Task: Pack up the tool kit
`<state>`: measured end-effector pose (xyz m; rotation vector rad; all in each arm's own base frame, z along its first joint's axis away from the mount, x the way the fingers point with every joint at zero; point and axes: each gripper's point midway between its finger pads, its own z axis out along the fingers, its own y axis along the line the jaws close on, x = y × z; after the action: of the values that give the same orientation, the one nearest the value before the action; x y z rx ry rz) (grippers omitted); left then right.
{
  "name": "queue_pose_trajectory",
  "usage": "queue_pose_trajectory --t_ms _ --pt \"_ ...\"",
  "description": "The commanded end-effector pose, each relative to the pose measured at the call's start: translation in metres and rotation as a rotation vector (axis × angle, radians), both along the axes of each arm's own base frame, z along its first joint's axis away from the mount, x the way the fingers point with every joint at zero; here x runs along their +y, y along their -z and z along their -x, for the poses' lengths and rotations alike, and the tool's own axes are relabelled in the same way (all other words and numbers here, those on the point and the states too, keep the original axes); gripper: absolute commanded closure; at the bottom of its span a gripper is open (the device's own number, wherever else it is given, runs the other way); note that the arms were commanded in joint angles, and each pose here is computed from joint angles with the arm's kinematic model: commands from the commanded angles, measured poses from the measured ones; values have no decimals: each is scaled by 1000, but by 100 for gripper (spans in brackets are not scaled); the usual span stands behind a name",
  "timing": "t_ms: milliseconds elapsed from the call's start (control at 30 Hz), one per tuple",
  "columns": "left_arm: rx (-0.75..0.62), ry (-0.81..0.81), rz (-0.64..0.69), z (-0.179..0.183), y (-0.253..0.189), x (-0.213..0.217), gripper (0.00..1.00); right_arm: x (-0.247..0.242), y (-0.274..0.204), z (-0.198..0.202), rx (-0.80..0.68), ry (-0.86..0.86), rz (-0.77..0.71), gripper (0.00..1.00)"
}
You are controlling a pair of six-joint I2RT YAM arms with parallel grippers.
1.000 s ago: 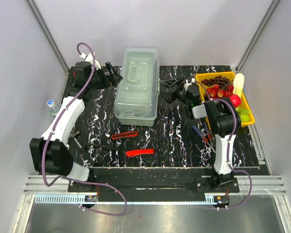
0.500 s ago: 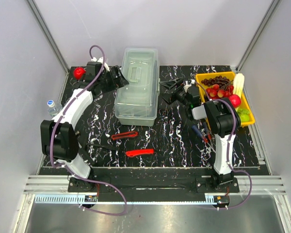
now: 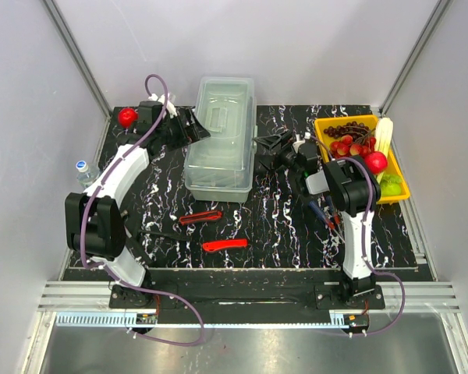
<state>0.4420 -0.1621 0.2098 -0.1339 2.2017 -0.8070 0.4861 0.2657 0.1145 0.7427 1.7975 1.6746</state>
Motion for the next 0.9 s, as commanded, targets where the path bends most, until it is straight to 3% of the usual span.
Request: queue_pose_trajectory --t_ms 0,200,567,867 --pt "108 80 41 27 14 -12 5 11 -25 -2 -111 -19 -96 2" --pt "123 102 69 32 14 -17 5 12 -62 2 -207 -21 -215 3" --pt "102 169 119 34 6 -28 6 26 -81 16 -274 -111 -250 13" --pt "126 219 148 41 14 -35 6 39 -83 37 -364 -222 -208 15"
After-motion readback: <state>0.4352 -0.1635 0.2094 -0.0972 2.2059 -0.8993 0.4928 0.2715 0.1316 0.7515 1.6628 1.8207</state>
